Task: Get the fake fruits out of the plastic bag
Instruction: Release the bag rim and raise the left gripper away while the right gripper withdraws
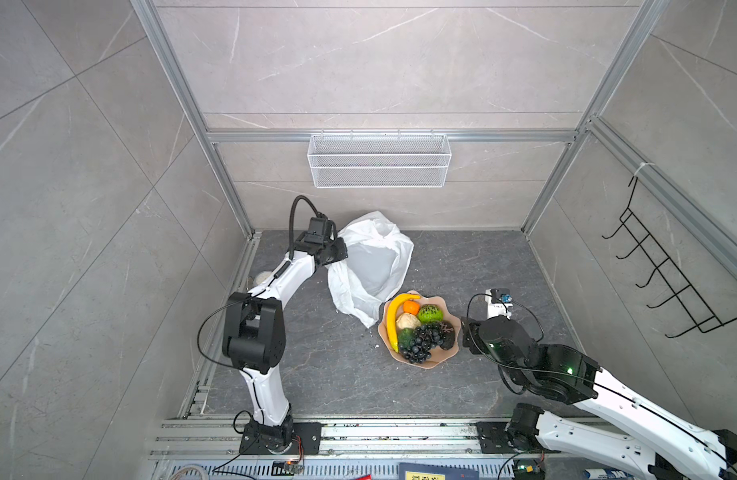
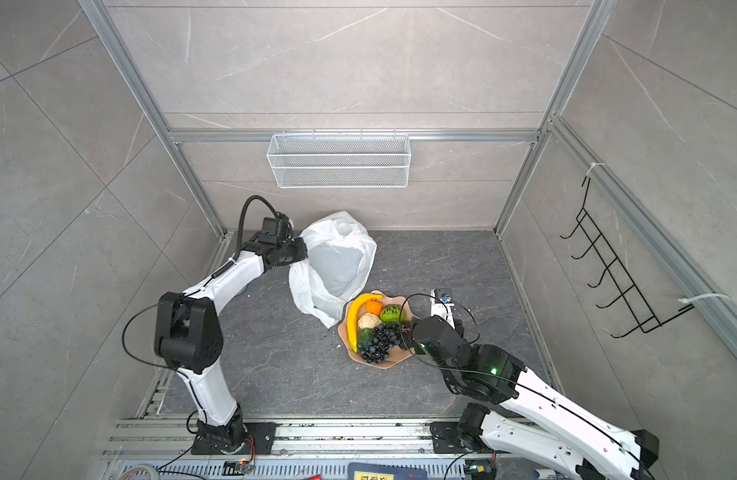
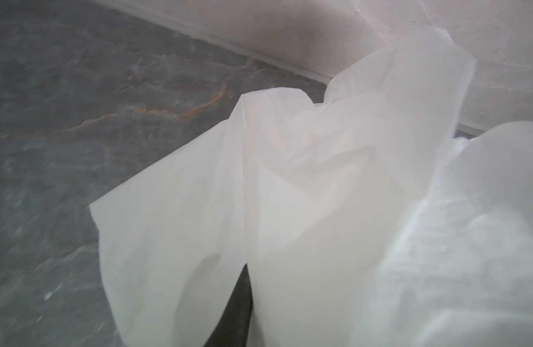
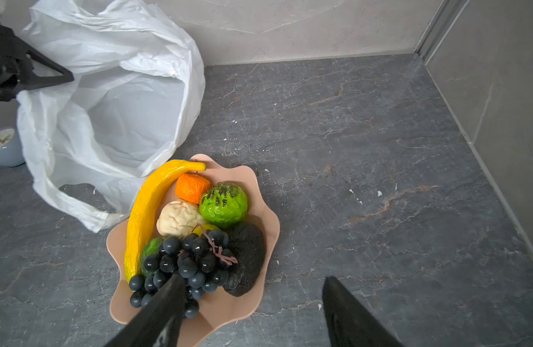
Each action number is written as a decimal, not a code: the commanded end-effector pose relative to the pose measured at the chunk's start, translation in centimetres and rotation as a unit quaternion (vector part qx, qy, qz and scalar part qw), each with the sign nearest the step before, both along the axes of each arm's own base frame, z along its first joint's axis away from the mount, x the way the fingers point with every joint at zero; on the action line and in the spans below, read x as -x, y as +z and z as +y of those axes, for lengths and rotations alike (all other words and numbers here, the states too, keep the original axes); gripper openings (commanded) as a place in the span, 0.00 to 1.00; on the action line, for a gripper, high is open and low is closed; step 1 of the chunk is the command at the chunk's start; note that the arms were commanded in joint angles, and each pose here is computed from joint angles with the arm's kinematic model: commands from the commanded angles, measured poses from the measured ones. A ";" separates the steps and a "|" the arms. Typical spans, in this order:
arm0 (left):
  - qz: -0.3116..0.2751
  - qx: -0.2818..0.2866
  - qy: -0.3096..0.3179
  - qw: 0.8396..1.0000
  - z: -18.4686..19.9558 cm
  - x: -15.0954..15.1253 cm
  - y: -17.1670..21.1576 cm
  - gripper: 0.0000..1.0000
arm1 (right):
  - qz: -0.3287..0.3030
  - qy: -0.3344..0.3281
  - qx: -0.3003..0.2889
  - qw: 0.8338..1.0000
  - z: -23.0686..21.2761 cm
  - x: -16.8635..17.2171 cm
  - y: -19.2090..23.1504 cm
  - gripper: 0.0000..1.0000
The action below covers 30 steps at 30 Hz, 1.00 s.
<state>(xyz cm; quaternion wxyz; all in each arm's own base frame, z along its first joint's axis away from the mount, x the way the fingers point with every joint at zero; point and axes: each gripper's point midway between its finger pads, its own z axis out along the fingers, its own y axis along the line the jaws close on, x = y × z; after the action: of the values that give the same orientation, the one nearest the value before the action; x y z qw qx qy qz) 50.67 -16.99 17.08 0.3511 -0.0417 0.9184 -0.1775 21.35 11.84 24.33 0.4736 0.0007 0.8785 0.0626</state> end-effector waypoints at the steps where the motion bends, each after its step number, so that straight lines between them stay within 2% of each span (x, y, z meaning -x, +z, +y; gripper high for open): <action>1: -0.002 0.003 -0.042 0.999 -3.5 -1.4 0.4 0.18 | -0.001 -0.018 -0.014 1.000 -0.4 0.0 -0.8 0.75; 7: -0.012 0.016 -0.050 0.999 -6.2 -6.9 -0.2 0.22 | 0.023 -0.016 -0.026 0.999 -0.1 0.5 -2.3 0.75; 12: 0.013 0.060 -0.066 0.996 -8.8 -8.6 -2.9 0.29 | 0.030 -0.022 -0.031 0.999 -0.2 0.6 -2.8 0.75; 13: 0.011 0.061 -0.062 0.996 -8.8 -8.9 -3.0 0.32 | 0.031 -0.022 -0.030 0.999 -0.1 0.6 -2.9 0.75; 15: 0.003 0.057 -0.062 0.996 -9.0 -9.3 -2.7 0.46 | 0.032 -0.027 -0.027 0.999 -0.2 0.5 -3.1 0.75; 19: -0.001 0.026 -0.059 0.998 -8.7 -9.3 -1.3 0.66 | 0.038 -0.035 -0.022 0.998 -0.2 0.3 -3.6 0.75; 22: -0.003 -0.001 -0.056 0.998 -7.8 -8.7 0.8 0.75 | 0.038 -0.038 -0.018 0.998 -0.2 0.3 -3.7 0.75; 25: -0.011 -0.026 -0.057 0.998 -7.1 -7.7 2.8 0.81 | 0.040 -0.037 -0.012 0.998 -0.1 0.1 -3.9 0.75; 29: 0.006 -0.054 -0.037 0.998 -5.4 -6.0 4.0 0.83 | 0.044 -0.039 0.002 0.998 0.2 -0.2 -4.3 0.75; 30: 0.004 -0.062 -0.027 0.998 -4.7 -5.0 5.3 0.84 | 0.044 -0.039 0.002 0.998 0.3 -0.2 -4.3 0.75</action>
<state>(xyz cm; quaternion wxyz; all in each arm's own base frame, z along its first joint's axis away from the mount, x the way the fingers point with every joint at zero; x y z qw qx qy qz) 58.28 -23.76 17.65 0.3305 0.0040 0.9287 -0.1681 21.24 12.23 20.16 0.4314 0.0297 0.9002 0.0515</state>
